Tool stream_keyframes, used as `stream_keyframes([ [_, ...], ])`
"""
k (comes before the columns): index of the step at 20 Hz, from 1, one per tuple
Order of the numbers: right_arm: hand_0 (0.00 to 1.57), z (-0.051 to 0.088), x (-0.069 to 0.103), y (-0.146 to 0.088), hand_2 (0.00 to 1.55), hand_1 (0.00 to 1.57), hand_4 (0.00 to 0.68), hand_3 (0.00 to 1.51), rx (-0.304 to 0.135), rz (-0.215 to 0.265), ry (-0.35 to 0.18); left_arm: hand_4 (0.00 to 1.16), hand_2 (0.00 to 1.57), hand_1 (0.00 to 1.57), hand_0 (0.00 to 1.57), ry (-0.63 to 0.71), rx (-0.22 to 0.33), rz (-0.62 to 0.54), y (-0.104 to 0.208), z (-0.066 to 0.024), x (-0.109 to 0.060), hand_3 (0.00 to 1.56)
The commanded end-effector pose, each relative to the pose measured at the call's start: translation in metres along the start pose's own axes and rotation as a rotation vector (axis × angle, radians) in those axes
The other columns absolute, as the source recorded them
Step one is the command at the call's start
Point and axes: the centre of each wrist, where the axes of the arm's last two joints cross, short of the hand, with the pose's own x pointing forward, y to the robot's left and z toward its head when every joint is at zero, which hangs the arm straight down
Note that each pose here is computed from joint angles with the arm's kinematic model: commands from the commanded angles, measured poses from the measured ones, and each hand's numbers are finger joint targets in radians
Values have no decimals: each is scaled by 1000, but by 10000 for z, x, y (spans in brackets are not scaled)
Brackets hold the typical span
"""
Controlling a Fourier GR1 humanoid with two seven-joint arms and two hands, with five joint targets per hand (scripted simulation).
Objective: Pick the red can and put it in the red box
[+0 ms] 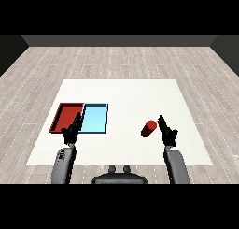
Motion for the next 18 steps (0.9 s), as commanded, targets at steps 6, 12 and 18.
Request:
stream_keyframes([
  [6, 0, 188, 193, -709, 0, 0, 0, 0, -5, 28, -57, 0, 0, 0, 0, -16, 49, -27, 79, 128, 29, 0],
  [12, 0, 327, -150, -840, 0, 0, 0, 0, 92, -161, -326, 0, 0, 0, 0, -411, 78, 51, 22, -1, 62, 0],
  [18, 0, 215, -57, -1076, 0, 0, 0, 0, 80, -142, -329, 0, 0, 0, 0, -408, 69, 60, -60, 155, 171, 0],
])
